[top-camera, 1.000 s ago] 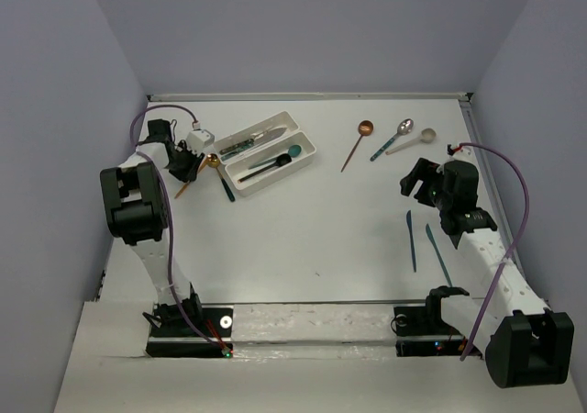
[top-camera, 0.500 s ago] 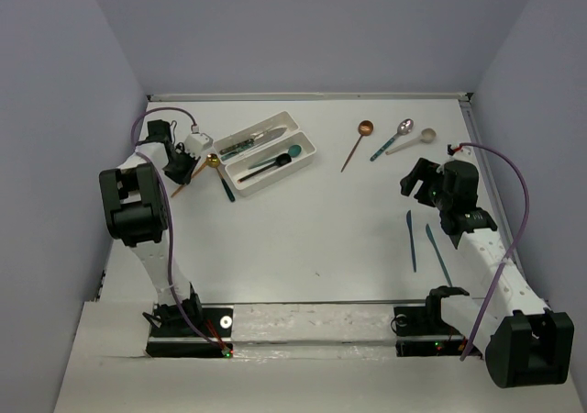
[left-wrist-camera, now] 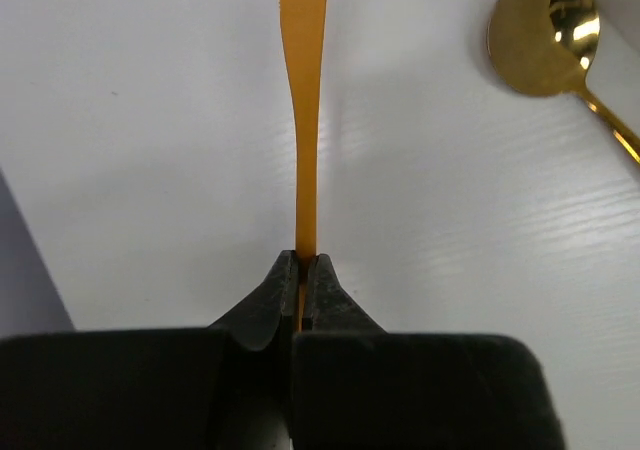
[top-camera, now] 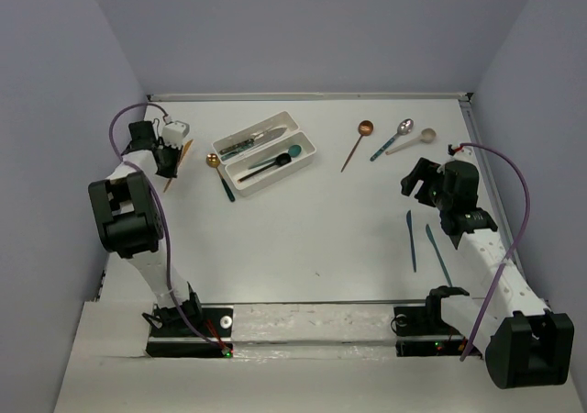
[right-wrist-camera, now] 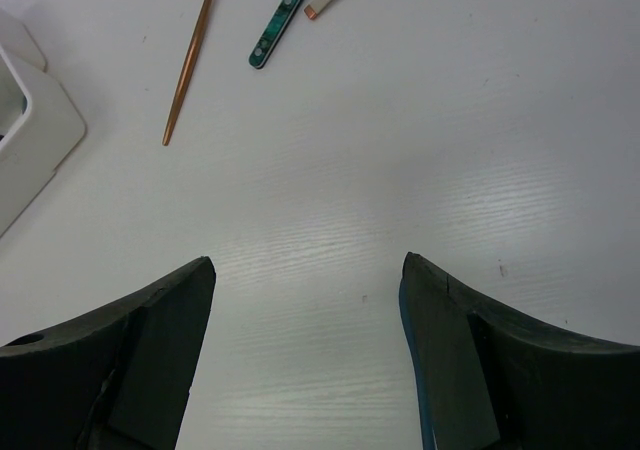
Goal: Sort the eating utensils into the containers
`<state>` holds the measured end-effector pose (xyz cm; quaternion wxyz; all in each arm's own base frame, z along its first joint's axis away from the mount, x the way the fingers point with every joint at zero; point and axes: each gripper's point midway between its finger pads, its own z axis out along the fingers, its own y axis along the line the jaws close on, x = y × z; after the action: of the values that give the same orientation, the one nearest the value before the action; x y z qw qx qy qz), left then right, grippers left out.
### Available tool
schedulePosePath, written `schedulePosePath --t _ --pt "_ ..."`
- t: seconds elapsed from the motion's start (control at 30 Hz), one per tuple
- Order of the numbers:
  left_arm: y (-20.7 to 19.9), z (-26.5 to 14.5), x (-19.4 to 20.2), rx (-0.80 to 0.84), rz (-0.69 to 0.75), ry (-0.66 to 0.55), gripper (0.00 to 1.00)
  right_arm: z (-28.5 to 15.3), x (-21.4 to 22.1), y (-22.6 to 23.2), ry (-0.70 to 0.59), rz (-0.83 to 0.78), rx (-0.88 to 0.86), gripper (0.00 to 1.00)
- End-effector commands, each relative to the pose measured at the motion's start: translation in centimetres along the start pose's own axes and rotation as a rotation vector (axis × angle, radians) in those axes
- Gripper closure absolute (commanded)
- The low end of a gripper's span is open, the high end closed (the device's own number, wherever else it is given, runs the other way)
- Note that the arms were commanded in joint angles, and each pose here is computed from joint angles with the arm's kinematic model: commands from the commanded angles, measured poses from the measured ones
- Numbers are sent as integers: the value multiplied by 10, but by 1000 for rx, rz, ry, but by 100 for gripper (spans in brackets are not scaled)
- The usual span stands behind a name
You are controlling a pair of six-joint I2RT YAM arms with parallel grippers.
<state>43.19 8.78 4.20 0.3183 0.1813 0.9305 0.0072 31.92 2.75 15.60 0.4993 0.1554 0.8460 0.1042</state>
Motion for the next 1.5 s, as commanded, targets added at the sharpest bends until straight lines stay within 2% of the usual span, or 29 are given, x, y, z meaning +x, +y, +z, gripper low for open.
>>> schedulePosePath --t 0.0,0.1,0.2,0.27,0.4,0.43,0.53,0.67,1.03,1.2,1.33,1.37,1.47 --pt "21 -48 -82 -85 -52 -277 100 -2 -7 -2 -33 2 6 18" --pt "18 -66 -119 -104 -48 -368 100 -1 -7 -1 -31 2 5 18" --pt "-13 -81 -161 -95 50 -451 100 0 -7 -2 -28 2 7 18" --pt "-52 -80 -185 -51 143 -479 100 1 -6 -2 -24 2 6 18" --pt "-105 -65 -215 1 305 -486 100 1 -6 -1 -24 2 5 18" --pt "-112 -48 -213 14 315 -456 100 1 -6 -1 -24 2 5 18" --pt "-129 -35 -228 40 338 -437 100 1 -5 -1 -22 3 4 18" --pt "-145 -9 -228 71 384 -403 100 2 -5 -1 -21 3 1 18" --pt "-150 32 -204 55 451 -284 100 7 3 -1 5 9 -3 18" --pt "-149 39 -199 53 459 -267 77 4 2 -1 -6 4 -9 18" --pt "-150 36 -195 59 466 -262 67 0 1 0 -16 3 -14 18" --pt "-150 32 -195 60 470 -262 59 -2 -1 0 -22 0 -16 18" --pt "-149 24 -197 53 471 -263 47 -5 1 5 -2 -8 -44 18"
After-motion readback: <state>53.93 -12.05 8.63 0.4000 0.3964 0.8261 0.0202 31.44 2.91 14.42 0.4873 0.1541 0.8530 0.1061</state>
